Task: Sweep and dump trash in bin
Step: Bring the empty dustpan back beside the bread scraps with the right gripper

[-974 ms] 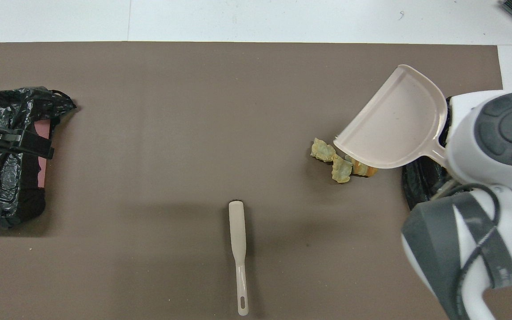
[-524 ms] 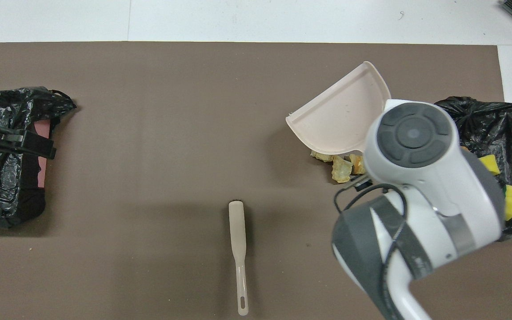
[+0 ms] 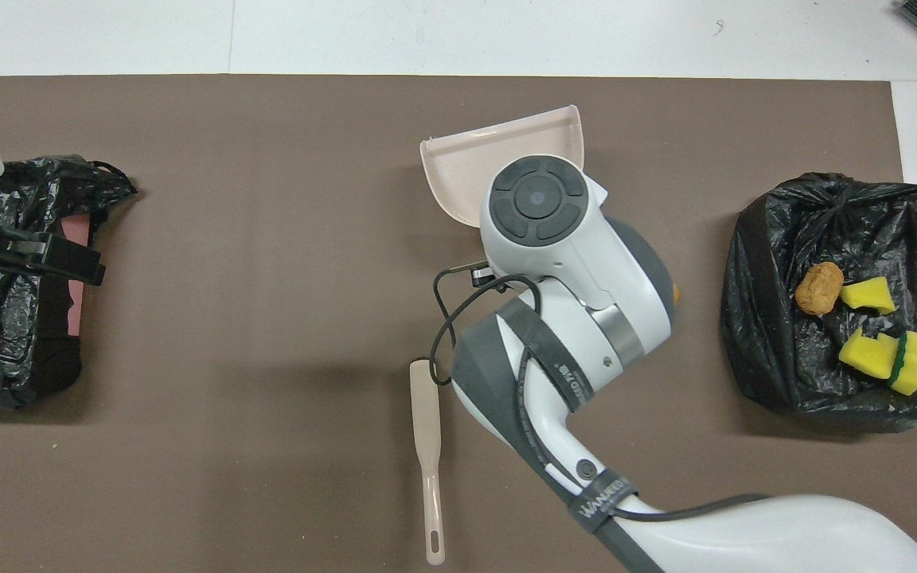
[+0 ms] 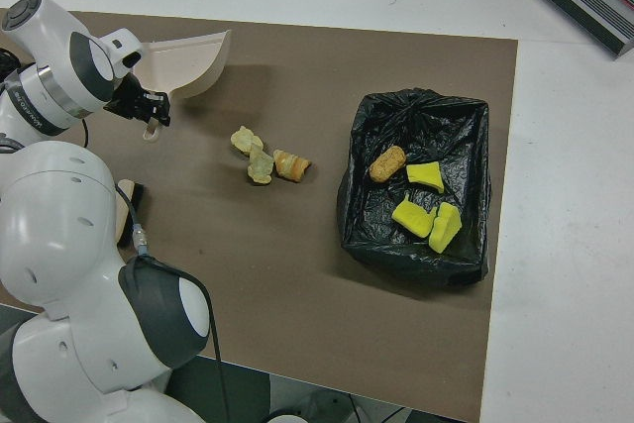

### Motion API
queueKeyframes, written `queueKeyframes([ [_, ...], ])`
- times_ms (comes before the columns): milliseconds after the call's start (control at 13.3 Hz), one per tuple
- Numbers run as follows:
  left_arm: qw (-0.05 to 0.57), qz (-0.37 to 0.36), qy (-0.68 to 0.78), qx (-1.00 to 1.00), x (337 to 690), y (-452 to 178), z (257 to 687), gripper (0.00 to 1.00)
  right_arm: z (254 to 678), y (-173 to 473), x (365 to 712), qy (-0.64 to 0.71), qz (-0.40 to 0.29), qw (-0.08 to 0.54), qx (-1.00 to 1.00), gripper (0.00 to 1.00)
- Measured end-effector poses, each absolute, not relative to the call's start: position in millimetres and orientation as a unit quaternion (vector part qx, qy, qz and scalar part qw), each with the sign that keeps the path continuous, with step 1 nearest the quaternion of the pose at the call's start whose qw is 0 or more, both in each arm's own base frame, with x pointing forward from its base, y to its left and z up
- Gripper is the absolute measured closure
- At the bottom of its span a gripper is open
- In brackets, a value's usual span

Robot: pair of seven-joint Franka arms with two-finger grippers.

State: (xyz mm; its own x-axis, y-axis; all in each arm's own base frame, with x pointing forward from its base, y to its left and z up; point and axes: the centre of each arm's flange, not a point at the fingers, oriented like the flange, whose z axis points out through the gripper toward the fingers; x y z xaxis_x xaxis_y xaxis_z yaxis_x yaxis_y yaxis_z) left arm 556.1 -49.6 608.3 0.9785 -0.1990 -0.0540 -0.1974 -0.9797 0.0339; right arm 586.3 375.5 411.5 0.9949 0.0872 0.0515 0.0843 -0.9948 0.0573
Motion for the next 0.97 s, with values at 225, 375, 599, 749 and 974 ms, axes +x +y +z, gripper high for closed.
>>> queueKeyframes([
  [225,0.014,-0.034,-0.101,0.994,555,-51,603,0.00,383,407,599,0.025,0.032,0.008,0.999,0.68],
  [375,0.014,-0.038,-0.102,0.994,555,-52,600,0.00,375,413,605,0.015,0.021,-0.008,1.000,0.68],
  [599,0.014,-0.040,-0.107,0.993,555,-58,595,0.00,366,417,607,0.008,0.016,-0.026,0.999,0.68],
  [749,0.014,-0.035,-0.112,0.993,558,-63,591,0.00,361,419,608,0.005,0.013,-0.035,0.999,0.68],
  [974,0.015,-0.017,-0.122,0.992,571,-77,579,0.00,351,420,603,0.005,0.002,-0.032,0.999,0.68],
])
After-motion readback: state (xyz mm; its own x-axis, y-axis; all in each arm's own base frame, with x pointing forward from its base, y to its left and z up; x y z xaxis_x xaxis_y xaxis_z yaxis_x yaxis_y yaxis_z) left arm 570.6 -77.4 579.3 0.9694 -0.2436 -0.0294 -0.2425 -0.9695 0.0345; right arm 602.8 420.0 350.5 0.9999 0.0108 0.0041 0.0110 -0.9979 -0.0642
